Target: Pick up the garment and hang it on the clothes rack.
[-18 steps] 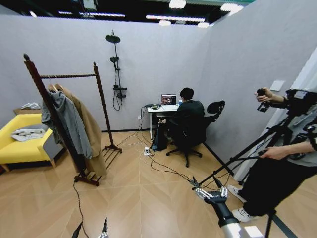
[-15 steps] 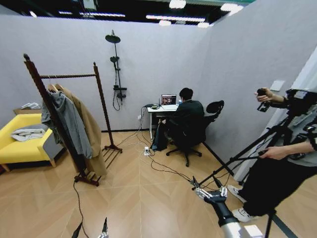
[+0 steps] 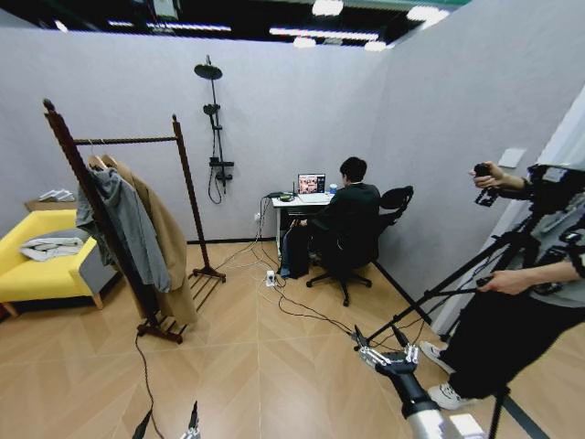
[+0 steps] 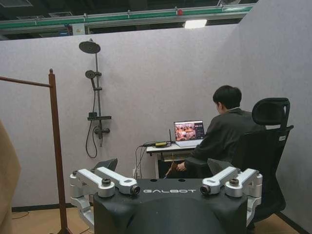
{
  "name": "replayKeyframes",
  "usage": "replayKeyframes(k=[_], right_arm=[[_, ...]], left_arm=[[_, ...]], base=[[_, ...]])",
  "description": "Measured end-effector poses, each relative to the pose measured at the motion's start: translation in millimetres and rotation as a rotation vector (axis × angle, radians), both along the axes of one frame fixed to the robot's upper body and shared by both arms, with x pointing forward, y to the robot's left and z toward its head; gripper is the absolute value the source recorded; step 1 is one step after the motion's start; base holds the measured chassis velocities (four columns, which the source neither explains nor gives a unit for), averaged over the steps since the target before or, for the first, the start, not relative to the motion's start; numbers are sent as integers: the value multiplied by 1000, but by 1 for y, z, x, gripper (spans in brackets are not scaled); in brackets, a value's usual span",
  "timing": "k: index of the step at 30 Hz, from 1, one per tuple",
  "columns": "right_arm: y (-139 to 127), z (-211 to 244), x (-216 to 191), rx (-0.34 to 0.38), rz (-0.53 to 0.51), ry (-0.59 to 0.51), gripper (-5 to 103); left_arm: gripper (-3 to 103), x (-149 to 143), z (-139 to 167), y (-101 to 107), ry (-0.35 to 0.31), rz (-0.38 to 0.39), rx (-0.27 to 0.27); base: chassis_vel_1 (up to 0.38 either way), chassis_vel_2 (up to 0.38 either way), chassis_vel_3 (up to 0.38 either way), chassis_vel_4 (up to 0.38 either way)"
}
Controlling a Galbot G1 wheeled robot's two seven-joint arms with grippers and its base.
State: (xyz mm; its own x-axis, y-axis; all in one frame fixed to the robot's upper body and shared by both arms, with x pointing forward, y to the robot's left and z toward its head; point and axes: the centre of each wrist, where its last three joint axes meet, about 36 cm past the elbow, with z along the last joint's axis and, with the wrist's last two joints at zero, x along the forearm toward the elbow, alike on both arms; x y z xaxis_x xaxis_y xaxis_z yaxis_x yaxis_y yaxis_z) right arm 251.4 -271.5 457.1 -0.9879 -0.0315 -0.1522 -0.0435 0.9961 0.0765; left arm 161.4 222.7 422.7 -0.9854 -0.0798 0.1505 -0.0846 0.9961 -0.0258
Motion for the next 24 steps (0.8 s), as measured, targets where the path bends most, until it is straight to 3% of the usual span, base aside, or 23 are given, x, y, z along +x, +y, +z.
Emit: replayKeyframes(k=[24], right_arm=[[2,4,2,34,14,13,100]], left_arm=[[100,0,0,0,0,0,0]], base=[[0,0,0,0]])
